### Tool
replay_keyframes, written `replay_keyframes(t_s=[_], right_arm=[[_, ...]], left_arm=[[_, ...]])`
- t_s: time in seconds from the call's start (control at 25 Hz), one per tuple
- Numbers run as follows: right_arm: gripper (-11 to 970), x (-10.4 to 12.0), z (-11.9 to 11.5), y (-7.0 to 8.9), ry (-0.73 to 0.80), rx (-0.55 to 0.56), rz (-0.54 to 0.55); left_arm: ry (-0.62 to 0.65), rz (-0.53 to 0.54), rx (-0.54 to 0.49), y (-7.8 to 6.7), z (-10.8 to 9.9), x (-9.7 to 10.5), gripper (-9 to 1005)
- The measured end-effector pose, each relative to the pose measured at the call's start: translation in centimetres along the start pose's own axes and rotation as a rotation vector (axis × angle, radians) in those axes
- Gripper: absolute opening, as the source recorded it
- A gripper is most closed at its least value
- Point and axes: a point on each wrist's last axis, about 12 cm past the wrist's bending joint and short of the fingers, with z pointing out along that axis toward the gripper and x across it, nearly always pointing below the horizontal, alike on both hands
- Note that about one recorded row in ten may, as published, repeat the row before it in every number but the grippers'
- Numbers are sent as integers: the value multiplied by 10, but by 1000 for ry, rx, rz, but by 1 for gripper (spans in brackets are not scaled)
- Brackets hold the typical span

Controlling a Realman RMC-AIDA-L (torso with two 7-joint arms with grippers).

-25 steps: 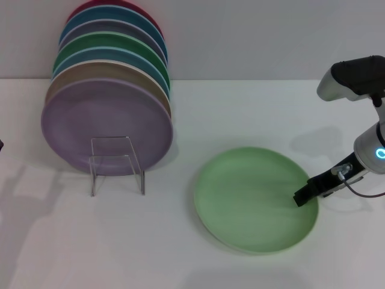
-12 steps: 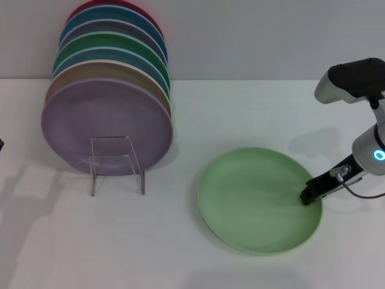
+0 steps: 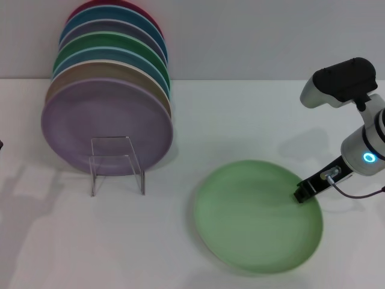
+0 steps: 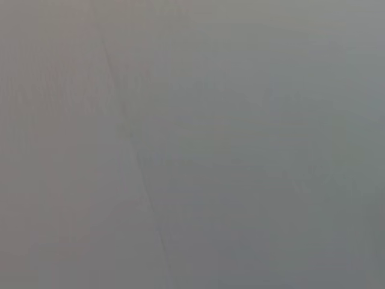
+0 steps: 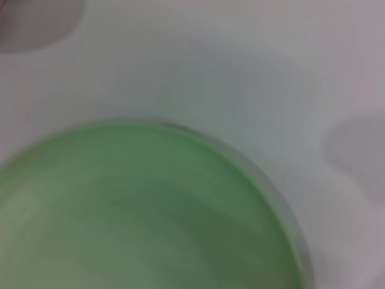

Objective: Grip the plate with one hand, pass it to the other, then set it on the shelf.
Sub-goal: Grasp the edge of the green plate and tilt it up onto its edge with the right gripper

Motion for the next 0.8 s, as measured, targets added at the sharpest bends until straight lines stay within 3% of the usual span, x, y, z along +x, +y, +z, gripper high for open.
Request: replay_keyframes(t_s=[0.8], right_arm=[[43, -2, -14, 9, -98, -71, -33]], left_arm=[[-22, -4, -6, 0, 5, -2, 785]])
